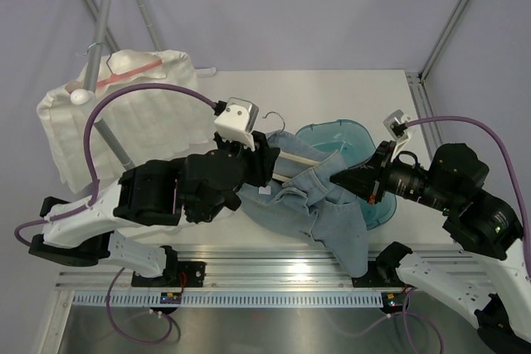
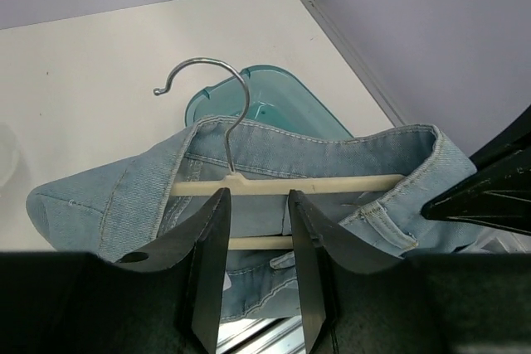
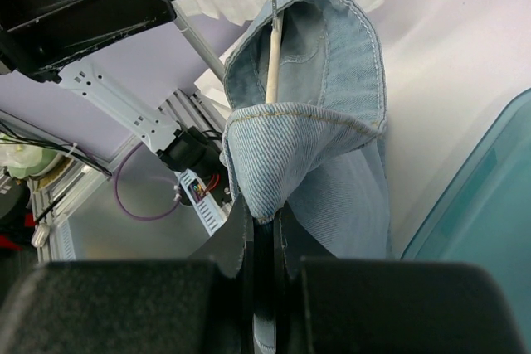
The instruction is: Remove the skirt from the hanger
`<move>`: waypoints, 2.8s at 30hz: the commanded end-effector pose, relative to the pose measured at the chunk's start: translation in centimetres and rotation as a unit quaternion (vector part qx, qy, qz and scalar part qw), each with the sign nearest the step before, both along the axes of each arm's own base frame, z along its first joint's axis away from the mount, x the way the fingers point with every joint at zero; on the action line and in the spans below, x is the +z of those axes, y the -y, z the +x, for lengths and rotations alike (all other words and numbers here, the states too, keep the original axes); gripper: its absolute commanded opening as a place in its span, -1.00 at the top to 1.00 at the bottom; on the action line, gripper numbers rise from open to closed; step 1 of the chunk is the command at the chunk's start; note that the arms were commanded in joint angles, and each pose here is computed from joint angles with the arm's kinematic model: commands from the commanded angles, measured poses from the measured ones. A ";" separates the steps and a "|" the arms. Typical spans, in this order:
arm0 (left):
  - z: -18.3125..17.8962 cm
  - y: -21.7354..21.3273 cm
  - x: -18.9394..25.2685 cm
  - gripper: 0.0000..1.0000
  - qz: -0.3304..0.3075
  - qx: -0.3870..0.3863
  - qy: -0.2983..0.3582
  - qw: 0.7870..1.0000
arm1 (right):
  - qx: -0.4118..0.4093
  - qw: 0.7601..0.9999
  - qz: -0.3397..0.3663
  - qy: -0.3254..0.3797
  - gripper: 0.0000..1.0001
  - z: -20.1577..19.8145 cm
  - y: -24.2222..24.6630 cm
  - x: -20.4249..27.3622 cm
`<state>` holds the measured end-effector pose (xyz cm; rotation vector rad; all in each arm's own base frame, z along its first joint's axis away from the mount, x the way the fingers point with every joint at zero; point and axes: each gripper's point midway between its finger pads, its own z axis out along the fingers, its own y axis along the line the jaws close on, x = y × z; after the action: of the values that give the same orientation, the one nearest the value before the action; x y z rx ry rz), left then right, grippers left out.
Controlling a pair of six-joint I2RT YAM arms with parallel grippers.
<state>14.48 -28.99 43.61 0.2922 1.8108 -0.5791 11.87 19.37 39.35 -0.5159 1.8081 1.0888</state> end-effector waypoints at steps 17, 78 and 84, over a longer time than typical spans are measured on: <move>1.0 1.7 -0.1 0.42 -0.057 0.022 -0.033 0.998 | 0.031 0.993 0.087 0.076 1.00 -1.7 -0.1 6.8; 3.1 -2.6 2.6 1.00 -0.070 0.025 -0.031 0.997 | -0.130 0.988 -0.067 0.038 -0.84 1.7 5.3 -2.2; 2.6 -3.7 2.6 1.00 -0.079 0.019 -0.034 0.996 | -0.111 0.990 -0.079 0.029 -0.30 3.7 3.1 -3.8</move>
<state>17.12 -25.46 43.05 0.2364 1.8997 -0.5698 14.01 15.13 35.53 -0.3969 1.8875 0.7830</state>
